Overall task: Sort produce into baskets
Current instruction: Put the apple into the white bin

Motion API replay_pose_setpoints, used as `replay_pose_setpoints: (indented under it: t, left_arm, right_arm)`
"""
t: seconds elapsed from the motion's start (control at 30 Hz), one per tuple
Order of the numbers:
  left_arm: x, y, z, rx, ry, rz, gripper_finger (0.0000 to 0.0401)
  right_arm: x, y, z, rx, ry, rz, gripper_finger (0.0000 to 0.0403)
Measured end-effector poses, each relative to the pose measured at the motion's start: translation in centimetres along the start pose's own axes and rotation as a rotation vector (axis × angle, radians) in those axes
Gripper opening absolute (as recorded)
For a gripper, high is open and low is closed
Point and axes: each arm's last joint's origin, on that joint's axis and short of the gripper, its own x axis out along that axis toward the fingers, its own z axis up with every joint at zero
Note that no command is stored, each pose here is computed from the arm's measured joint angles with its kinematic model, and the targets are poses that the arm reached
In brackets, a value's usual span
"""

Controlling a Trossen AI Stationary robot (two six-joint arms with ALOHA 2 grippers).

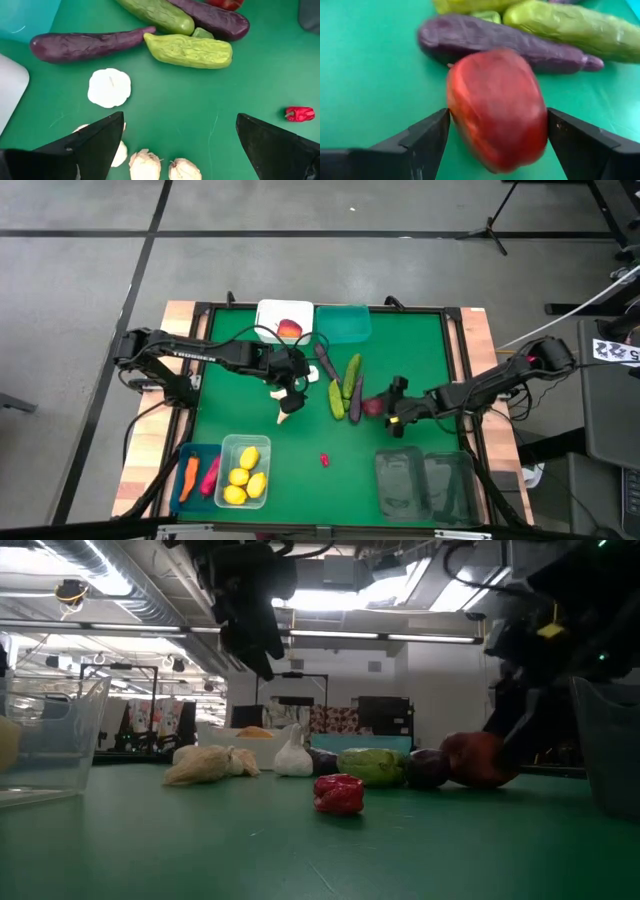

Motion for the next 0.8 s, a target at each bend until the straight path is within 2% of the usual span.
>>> replay_pose_setpoints:
  t: [0.27,0.53,0.7,0.8]
  left_arm:
    - [0.0,0.0,0.0,0.001,-0.003,-0.001,0.0379]
    - [0.0,0.0,0.0,-0.014,0.001,0.000,0.0379]
    - [-0.2,0.1,-0.1,-0.001,0.012,0.004,0.0379]
    - [-0.7,0.2,-0.4,0.019,0.030,0.019,0.0379]
  right_arm:
    - [1.2,-1.7,0.4,0.074,0.004,-0.032,0.0315]
    - [0.9,-1.9,2.5,0.083,0.019,0.014,0.0223]
    - [0.2,-1.9,4.8,0.078,0.027,0.011,0.0222]
    - [-0.4,-2.0,6.7,0.053,-0.018,-0.004,0.0222]
